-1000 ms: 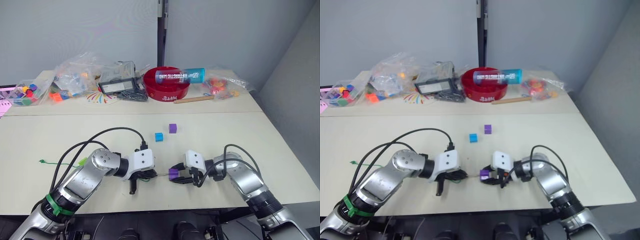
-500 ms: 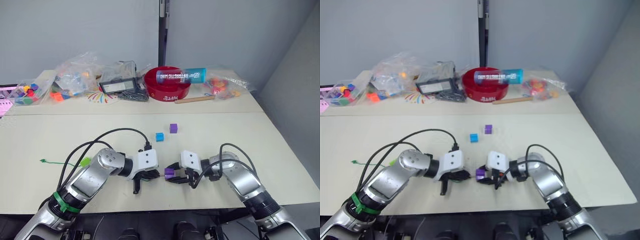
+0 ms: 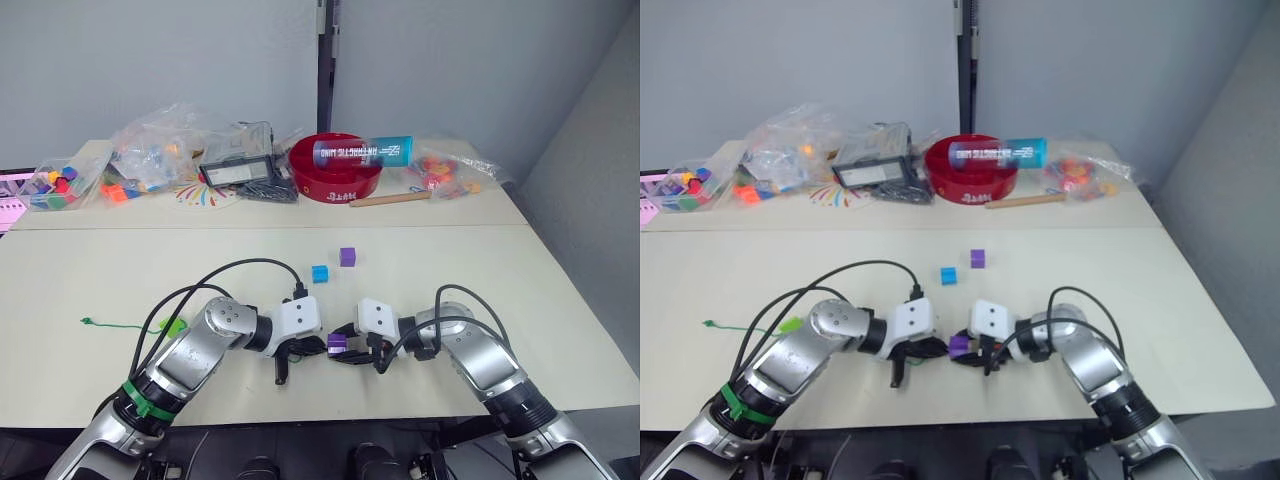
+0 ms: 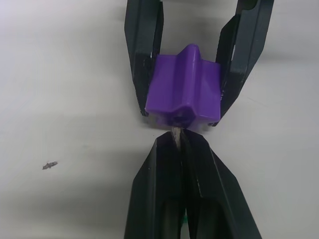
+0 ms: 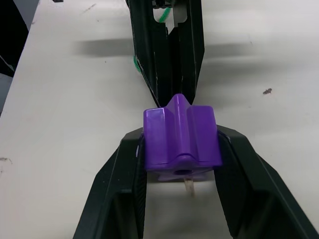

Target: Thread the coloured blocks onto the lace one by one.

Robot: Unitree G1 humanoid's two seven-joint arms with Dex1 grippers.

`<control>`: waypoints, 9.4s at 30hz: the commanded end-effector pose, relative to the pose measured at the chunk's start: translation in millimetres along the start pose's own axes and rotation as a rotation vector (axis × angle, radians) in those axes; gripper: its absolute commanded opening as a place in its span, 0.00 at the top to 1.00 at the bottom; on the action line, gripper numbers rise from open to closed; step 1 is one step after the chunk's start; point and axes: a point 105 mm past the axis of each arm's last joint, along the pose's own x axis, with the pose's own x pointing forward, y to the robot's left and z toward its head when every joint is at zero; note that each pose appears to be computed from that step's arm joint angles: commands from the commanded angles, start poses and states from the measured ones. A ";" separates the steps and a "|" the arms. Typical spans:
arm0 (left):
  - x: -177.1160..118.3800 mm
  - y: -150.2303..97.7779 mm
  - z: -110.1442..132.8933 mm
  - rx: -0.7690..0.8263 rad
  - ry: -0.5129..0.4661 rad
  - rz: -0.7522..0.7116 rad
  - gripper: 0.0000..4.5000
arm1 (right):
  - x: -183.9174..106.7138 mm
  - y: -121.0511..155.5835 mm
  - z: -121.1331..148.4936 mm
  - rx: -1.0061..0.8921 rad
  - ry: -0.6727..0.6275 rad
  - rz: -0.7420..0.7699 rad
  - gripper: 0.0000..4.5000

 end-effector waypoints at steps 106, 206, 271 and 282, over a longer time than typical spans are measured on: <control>-4.7 -17.9 -24.0 0.023 -0.058 -0.019 1.00 | -32.9 17.9 -27.7 0.102 0.077 -0.036 0.69; -10.6 -17.2 16.6 0.030 -0.026 -0.028 1.00 | -7.7 17.8 -20.5 0.075 -0.019 -0.024 0.69; 0.5 -8.3 5.2 0.017 -0.173 -0.028 1.00 | -6.1 6.6 -16.5 0.038 0.022 -0.026 0.69; -23.4 -8.8 2.0 -0.027 -0.162 -0.025 0.66 | -3.2 2.8 -11.4 0.073 0.012 -0.041 0.47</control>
